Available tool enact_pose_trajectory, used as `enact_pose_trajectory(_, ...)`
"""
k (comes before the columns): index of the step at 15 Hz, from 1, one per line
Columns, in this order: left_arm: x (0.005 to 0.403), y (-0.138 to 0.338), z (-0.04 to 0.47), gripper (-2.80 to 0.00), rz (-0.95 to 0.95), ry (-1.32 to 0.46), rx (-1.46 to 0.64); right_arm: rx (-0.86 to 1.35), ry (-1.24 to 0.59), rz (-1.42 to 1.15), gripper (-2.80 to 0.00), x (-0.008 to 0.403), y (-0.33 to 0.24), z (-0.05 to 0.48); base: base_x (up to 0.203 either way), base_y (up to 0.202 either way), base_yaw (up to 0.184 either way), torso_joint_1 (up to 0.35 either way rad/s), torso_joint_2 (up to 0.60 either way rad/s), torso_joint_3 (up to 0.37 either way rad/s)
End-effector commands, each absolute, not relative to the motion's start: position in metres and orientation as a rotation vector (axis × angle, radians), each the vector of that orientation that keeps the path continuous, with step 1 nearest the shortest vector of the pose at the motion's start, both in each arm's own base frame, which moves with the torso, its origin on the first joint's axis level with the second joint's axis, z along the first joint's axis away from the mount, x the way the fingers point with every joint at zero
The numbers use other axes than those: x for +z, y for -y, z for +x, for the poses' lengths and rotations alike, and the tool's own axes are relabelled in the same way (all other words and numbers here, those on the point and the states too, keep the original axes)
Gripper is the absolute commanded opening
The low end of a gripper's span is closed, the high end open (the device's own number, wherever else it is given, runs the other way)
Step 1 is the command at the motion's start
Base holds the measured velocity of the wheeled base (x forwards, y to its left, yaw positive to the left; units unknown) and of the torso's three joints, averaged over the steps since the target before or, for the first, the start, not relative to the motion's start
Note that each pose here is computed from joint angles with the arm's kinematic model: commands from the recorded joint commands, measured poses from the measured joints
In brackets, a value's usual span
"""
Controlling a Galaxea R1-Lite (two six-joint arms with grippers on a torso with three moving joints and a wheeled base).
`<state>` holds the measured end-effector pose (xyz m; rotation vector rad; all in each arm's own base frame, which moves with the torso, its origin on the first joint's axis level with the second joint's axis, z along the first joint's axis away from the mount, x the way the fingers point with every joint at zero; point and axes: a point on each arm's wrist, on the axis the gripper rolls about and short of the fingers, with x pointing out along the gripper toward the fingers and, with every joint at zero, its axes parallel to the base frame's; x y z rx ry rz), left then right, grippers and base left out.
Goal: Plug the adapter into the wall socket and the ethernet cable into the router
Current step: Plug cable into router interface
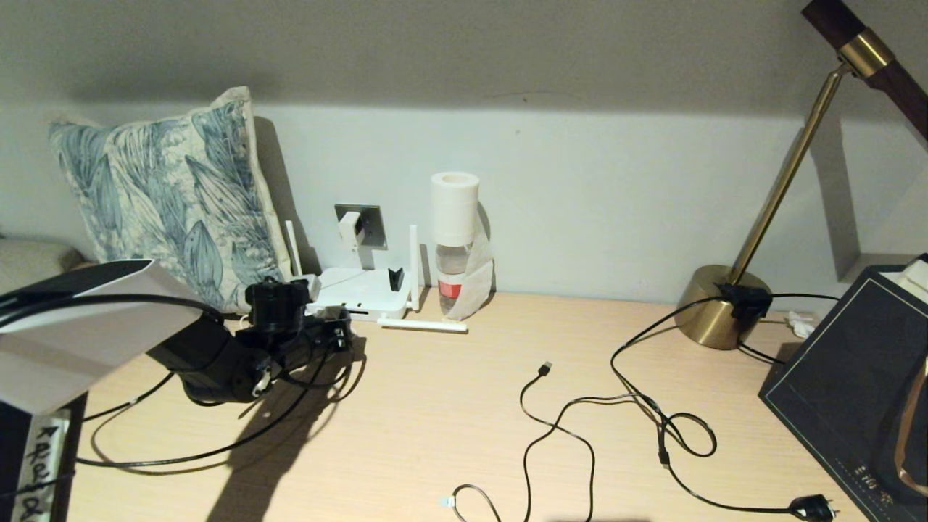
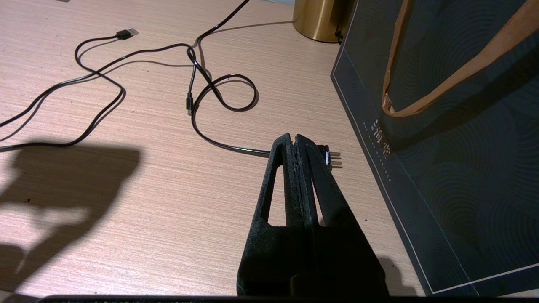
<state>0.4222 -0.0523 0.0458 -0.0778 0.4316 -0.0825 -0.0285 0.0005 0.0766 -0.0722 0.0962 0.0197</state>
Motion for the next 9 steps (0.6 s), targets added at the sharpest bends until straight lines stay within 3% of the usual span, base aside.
enact_pose_trajectory(1,0.048,0.0523,0.4219,-2.8,-0.079,-0.423,-0.083,0.021,-0.099,-0.073,-2.8,0.0766,-0.0005,-0.0284,0.0,0.0,0.0,0.0,0.0,0.0)
enact_pose_trajectory(9,0.0472,0.0525,0.4236,-2.8,-0.079,-0.422,-0.083,0.02,-0.098,-0.073,-2.8,0.0767,-0.0005,-0.0284,0.0,0.0,0.0,0.0,0.0,0.0)
